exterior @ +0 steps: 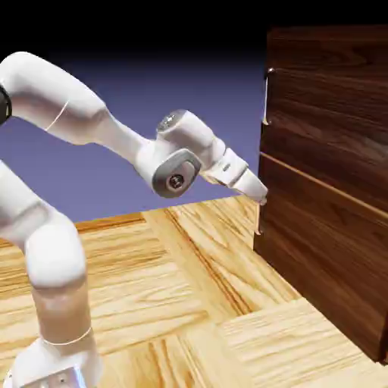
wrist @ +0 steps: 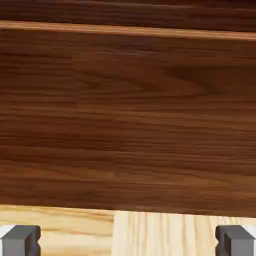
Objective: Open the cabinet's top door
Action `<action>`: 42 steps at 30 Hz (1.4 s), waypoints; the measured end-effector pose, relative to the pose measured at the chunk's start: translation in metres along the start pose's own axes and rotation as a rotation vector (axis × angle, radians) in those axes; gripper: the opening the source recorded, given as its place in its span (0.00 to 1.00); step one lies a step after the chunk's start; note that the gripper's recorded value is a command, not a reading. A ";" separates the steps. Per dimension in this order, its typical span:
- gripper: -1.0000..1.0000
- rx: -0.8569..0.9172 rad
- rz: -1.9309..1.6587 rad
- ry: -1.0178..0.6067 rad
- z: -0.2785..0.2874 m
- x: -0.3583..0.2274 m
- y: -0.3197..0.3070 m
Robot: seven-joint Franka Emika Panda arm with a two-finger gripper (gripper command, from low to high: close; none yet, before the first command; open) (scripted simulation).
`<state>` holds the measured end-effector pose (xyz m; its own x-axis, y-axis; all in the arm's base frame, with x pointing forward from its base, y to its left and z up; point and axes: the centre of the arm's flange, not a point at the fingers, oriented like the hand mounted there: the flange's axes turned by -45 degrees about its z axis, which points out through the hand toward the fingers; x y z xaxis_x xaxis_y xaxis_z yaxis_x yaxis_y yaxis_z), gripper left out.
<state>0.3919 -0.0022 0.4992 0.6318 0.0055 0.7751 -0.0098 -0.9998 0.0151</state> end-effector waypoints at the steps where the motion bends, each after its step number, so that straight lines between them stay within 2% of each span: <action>1: 0.50 -0.010 0.016 0.033 -0.009 0.012 0.002; 12: 0.50 -0.083 0.128 0.375 -0.117 0.108 -0.014; 18: 0.50 -0.097 0.138 0.530 -0.159 0.138 -0.053; 24: 0.50 -0.094 0.119 0.648 -0.173 0.155 -0.107; 33: 0.50 -0.065 0.062 0.735 -0.127 0.160 -0.197; 42: 0.50 -0.025 0.023 0.704 -0.002 0.136 -0.258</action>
<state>0.4787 0.2569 0.6023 -0.0200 0.0030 0.9998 -0.0406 -0.9992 0.0022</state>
